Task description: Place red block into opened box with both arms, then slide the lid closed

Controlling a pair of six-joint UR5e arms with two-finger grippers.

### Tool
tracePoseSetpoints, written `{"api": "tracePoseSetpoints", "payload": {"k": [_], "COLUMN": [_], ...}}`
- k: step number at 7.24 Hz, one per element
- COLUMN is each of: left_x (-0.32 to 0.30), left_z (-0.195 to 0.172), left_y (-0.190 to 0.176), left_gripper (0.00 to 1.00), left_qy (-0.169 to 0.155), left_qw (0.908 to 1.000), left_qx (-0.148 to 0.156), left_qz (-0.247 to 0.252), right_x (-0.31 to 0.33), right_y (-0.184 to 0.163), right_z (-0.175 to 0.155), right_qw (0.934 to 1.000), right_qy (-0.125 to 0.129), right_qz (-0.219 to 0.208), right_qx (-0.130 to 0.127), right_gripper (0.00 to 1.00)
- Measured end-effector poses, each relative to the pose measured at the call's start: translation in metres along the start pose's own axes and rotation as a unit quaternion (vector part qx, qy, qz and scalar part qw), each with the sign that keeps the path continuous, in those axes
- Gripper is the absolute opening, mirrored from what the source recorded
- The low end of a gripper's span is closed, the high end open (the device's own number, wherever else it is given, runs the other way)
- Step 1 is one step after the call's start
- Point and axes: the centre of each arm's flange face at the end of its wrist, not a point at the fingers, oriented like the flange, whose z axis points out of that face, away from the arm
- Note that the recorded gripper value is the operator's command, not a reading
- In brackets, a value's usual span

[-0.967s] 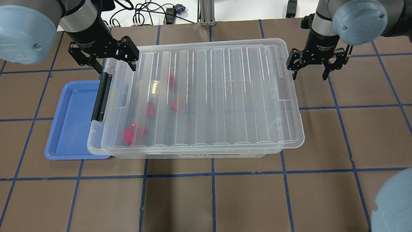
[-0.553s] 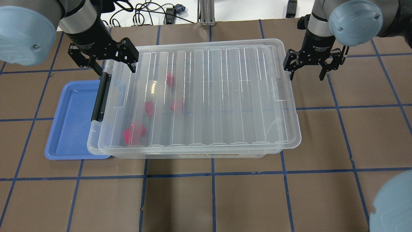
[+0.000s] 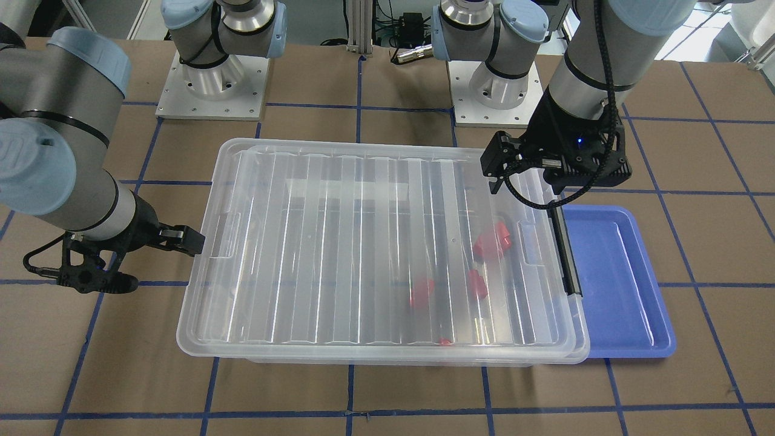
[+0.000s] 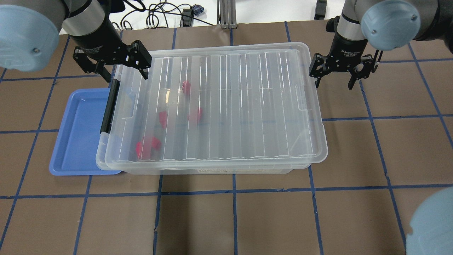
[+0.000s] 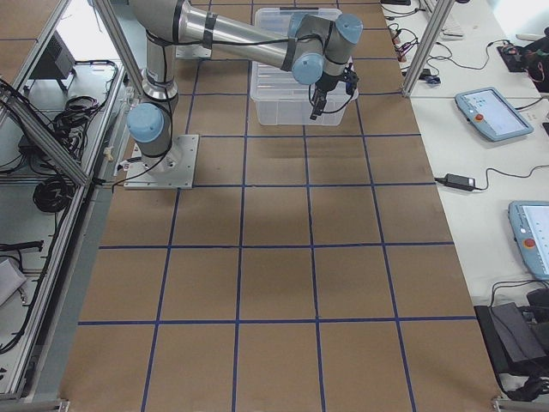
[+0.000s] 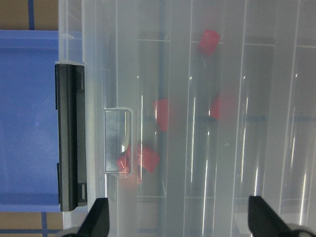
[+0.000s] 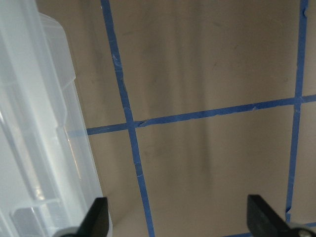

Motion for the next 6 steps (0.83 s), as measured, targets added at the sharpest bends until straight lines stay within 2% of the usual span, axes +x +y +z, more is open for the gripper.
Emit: {"api": "tracePoseSetpoints", "payload": {"k": [1,2,3,5,6], "left_x": [0.000,0.000,0.000,0.000,0.000], "left_z": [-0.001,-0.002,-0.003,-0.004,-0.006], "left_y": [0.001,0.002,0.003,0.003,0.003], "left_gripper": [1.00,1.00,1.00,1.00,1.00], "left_qy": [0.000,0.000,0.000,0.000,0.000], "left_qw": [1.0000,1.0000,1.0000,1.0000,1.0000], "left_qx": [0.000,0.001,0.001,0.002,0.004], "left_qz": [0.000,0.000,0.000,0.000,0.000], "right_x": [0.001,0.003,0.006,0.005,0.000], "right_y": [0.004,0.020,0.050,0.114,0.134], "right_z": [-0.014,-0.041,-0.072,-0.117,-0.129], "right_qw": [0.9999,0.9994,0.9989,0.9986,0.9983], "right_qy": [0.000,0.000,0.000,0.003,0.003], "right_qz": [-0.002,-0.002,0.000,0.000,-0.006], "right_qx": [0.012,0.033,0.048,0.053,0.058], "right_gripper": [1.00,1.00,1.00,1.00,1.00]}}
